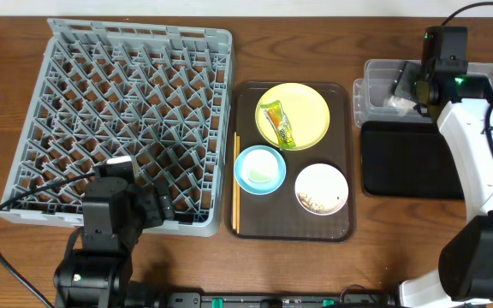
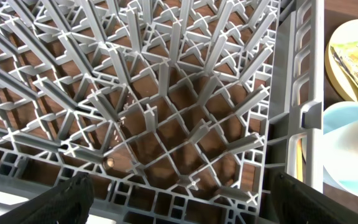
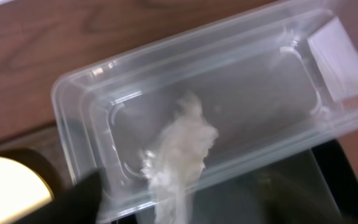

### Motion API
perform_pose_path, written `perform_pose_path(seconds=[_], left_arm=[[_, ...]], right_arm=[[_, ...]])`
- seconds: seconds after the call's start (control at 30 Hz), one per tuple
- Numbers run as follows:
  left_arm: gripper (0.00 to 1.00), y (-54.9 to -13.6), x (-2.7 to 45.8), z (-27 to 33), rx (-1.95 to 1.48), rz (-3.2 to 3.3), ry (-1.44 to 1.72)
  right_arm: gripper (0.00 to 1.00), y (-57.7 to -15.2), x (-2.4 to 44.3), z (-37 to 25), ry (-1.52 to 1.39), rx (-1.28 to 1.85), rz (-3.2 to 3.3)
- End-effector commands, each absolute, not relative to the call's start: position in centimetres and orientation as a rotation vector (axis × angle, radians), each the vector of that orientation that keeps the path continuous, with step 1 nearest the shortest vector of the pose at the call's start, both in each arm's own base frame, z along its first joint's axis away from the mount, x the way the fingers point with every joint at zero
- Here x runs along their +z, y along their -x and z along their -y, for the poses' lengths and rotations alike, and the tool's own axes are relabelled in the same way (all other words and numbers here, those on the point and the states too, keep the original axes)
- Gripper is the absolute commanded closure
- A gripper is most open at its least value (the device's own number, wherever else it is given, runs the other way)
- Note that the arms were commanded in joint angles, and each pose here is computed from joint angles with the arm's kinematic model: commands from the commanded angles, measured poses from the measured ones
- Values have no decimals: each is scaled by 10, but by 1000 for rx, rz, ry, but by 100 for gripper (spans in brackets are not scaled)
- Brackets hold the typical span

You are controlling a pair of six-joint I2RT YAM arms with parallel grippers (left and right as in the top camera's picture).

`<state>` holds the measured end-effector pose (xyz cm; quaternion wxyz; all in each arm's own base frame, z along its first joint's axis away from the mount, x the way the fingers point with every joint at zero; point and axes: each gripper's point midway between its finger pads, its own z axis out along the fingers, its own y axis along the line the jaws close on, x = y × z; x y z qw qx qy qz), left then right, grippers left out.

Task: Sort waste into correct bins and load items into the dishwasher
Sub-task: 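Carry tissue with right gripper and drop it into clear bin, then return right gripper to yellow plate and grasp snack wrapper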

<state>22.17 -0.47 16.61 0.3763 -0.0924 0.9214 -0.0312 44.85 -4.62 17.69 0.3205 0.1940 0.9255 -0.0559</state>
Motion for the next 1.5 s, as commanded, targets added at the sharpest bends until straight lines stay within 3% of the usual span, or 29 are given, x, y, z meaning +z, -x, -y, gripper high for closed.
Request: perform_pose_path(seconds=[0.0, 0.23, 0.47, 0.87, 0.93, 1.2, 1.33, 1.47], left_arm=[[8, -224, 177, 3, -70, -2330, 226], [8, -224, 177, 3, -70, -2330, 226], [9, -224, 177, 3, -70, -2330, 226], [8, -224, 177, 3, -70, -2330, 226], [9, -224, 177, 3, -70, -2330, 226], [9, -224, 177, 3, -70, -2330, 226], [9, -224, 177, 3, -70, -2330, 226], [8, -224, 177, 3, -70, -2330, 226]], right_arm=[[11, -454, 176, 45, -518, -118, -2419], [14, -461, 197, -79, 110, 520, -2393], [12, -438, 175, -156, 477, 439, -2416], [10, -414, 80, -227, 688, 374, -2582], [14, -412, 64, -232, 702, 372, -2609], [15, -424, 24, -221, 510, 259, -2698], [21, -424, 17, -220, 503, 256, -2710], [33, -422, 7, -216, 485, 226, -2738]])
